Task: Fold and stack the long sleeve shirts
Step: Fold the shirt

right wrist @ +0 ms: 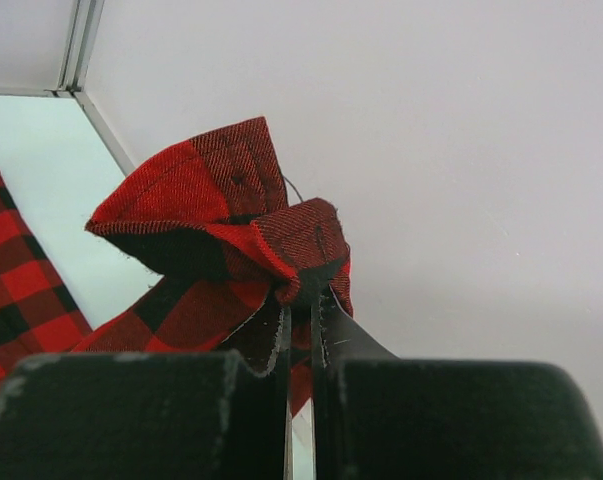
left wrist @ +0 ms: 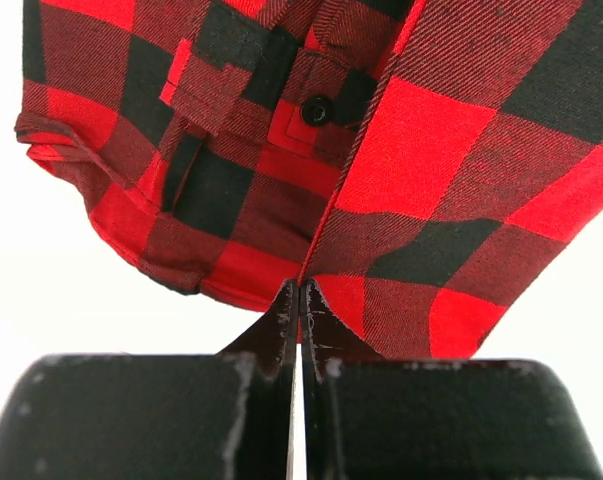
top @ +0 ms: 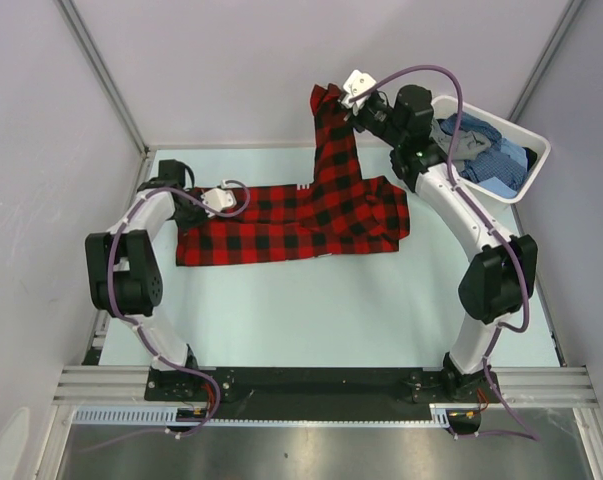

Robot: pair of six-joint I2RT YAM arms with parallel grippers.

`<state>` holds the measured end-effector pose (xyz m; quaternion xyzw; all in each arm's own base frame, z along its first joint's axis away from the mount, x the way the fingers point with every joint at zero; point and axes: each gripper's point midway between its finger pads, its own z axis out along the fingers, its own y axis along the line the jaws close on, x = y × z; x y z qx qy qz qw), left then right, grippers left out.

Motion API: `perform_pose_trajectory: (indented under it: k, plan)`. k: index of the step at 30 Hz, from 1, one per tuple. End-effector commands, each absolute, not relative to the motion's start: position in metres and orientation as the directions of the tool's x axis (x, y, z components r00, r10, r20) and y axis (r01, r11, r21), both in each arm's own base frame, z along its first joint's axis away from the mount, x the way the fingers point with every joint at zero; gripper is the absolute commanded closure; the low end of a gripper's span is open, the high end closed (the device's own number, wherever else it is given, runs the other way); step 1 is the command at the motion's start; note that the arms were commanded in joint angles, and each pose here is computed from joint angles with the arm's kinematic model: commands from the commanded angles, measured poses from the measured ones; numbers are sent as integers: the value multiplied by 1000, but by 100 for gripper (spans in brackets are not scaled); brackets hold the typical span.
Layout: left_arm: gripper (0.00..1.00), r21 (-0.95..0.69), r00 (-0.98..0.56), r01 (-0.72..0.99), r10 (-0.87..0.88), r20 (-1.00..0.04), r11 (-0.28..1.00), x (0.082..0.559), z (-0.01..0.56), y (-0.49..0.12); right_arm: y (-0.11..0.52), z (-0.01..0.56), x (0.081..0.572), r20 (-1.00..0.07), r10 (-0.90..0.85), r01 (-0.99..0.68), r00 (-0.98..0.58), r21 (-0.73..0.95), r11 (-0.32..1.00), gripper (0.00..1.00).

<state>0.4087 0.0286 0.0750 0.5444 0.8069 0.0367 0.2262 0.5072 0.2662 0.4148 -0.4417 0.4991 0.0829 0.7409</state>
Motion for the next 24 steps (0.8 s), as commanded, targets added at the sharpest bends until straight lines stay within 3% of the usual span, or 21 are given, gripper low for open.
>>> perform_pose_trajectory:
  k: [1, 7, 9, 13, 15, 17, 20, 24]
  plan:
    - [100, 318, -308, 849, 883, -353, 423, 421, 84, 30, 269, 459, 506, -749, -279, -485, 601, -619, 618, 100]
    - [94, 282, -332, 859, 885, -326, 427, 420, 72, 34, 272, 443, 507, -766, -293, -506, 572, -610, 610, 100]
    - [79, 287, -340, 851, 878, -336, 440, 423, 76, 34, 272, 437, 506, -773, -304, -510, 557, -607, 609, 100]
    - [54, 242, -355, 806, 768, -532, 540, 440, 119, 8, 278, 419, 500, -808, -311, -545, 501, -574, 612, 100]
    - [29, 234, -330, 783, 705, -628, 576, 452, 160, -7, 281, 412, 498, -832, -295, -554, 469, -538, 635, 100]
    - [13, 156, -334, 763, 589, -735, 627, 456, 191, -30, 294, 397, 490, -852, -279, -573, 444, -509, 642, 100]
    - [4, 55, -353, 707, 419, -837, 705, 470, 241, -48, 308, 371, 487, -867, -297, -544, 401, -486, 684, 100]
    - [4, -53, -395, 626, 259, -881, 778, 474, 271, -58, 326, 342, 488, -878, -326, -509, 350, -471, 720, 100]
